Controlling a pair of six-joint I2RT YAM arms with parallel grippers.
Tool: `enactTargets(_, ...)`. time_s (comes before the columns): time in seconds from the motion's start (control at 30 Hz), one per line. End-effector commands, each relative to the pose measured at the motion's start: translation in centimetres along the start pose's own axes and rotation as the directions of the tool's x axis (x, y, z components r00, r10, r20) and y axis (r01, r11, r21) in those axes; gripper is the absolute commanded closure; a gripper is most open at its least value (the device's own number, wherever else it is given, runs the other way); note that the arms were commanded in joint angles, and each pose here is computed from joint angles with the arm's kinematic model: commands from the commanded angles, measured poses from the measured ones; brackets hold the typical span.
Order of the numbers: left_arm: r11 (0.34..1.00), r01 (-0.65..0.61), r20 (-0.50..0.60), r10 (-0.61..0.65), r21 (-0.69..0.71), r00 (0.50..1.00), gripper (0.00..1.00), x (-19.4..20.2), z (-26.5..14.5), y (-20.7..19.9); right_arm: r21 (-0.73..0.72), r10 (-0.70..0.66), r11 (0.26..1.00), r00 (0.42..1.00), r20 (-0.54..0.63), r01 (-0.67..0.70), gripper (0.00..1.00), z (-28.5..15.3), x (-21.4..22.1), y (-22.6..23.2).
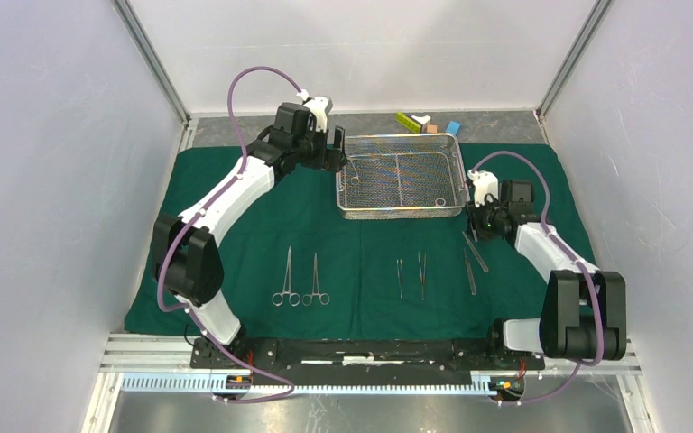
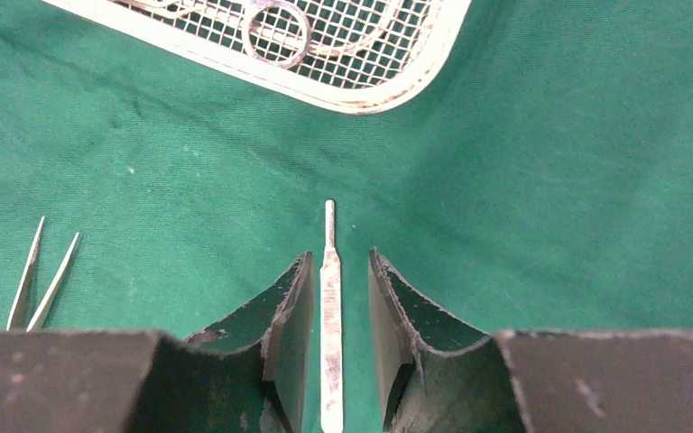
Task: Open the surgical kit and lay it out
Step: Place the medical item in the surgical kit, then adjust the medical item in the surgical kit.
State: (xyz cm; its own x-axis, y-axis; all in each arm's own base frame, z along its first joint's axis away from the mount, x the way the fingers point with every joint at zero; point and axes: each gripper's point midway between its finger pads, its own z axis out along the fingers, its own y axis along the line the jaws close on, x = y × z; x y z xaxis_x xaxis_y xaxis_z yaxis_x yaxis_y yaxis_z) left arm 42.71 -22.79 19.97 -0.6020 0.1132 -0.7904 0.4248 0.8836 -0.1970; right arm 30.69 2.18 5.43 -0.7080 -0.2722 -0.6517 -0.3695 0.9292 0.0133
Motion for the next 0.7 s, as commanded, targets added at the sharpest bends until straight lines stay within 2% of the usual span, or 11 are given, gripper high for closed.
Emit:
enactTargets(0.0,0.999,-0.051,0.059,0.051,0.004,0.997,0.06,-1.7,-0.5,-0.2,-0.036,-0.074,0.997,0.997,0.024,0.075,0.66,1.5,-0.9,0.0)
enactTargets(0.67,0.998,-0.062,0.057,0.062,0.002,0.996,0.05,-1.6,-0.6,-0.2,-0.063,-0.147,0.987,0.989,-0.024,0.145,0.7,3.7,0.1,0.1)
